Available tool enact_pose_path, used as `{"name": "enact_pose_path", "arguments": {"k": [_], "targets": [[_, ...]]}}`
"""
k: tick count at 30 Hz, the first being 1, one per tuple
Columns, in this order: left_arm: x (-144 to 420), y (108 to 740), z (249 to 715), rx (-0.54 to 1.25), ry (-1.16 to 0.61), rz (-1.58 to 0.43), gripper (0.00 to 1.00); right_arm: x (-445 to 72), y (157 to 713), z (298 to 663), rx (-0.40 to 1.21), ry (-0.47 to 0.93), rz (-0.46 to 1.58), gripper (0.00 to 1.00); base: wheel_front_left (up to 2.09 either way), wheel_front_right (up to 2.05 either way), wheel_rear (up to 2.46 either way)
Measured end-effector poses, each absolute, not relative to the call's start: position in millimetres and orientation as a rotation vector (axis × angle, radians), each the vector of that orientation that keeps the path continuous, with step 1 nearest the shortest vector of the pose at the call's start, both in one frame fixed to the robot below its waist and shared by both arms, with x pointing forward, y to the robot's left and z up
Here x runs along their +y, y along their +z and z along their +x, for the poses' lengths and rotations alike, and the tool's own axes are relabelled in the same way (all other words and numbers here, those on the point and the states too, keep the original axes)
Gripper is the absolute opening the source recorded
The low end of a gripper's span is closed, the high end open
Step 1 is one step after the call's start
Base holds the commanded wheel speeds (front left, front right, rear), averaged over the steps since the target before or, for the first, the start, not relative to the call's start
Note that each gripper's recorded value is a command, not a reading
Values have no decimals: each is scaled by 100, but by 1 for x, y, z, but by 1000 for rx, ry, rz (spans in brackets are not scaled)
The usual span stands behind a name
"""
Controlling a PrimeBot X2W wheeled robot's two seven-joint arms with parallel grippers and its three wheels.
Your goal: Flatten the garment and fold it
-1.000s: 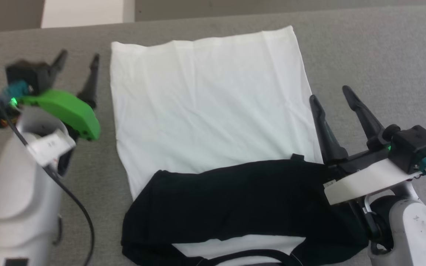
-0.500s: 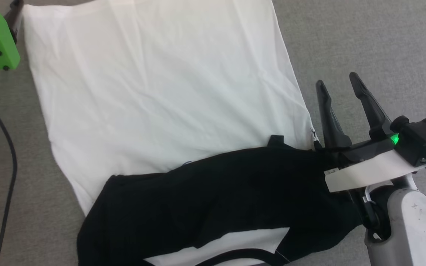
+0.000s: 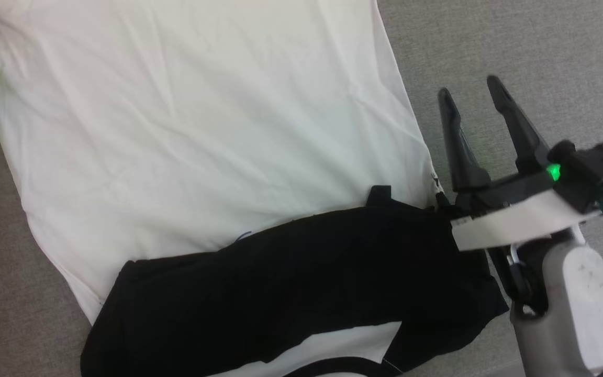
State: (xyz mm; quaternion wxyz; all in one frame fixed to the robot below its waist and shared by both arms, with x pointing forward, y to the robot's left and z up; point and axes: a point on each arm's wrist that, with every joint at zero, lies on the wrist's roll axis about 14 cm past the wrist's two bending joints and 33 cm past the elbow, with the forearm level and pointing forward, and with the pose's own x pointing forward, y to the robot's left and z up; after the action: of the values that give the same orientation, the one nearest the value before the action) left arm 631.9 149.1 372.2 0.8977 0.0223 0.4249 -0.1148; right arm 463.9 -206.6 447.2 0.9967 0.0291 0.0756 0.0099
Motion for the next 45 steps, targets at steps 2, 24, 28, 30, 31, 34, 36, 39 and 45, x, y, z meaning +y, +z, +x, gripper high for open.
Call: {"name": "enact_pose_path", "arguments": {"k": [2, 24, 28, 30, 31, 34, 36, 39, 45], "targets": [[146, 372, 632, 880, -246, 51, 0, -203, 452, 476, 143, 45, 31, 100, 0, 0, 0], [137, 373, 637, 815, -331, 112, 0, -181, 409, 649, 609, 137, -137, 100, 0, 0, 0], [139, 370, 637, 808, -342, 129, 0, -176, 386, 655, 716, 138, -165, 100, 0, 0, 0], [142, 368, 637, 805, -343, 135, 0, -172, 372, 652, 786, 142, -175, 100, 0, 0, 0], [143, 367, 637, 804, -344, 137, 0, -170, 367, 651, 818, 148, -187, 100, 0, 0, 0], [143, 366, 636, 798, -348, 138, 0, -166, 363, 651, 898, 150, -207, 70, 0, 0, 0], [143, 366, 636, 796, -350, 139, 0, -165, 365, 648, 946, 151, -246, 11, 0, 0, 0], [143, 366, 636, 799, -349, 137, 0, -163, 367, 644, 975, 155, -271, 0, 0, 0, 0], [142, 374, 641, 737, -347, 144, 0, -167, 379, 646, 877, 151, -283, 0, 0, 0, 0]]}}
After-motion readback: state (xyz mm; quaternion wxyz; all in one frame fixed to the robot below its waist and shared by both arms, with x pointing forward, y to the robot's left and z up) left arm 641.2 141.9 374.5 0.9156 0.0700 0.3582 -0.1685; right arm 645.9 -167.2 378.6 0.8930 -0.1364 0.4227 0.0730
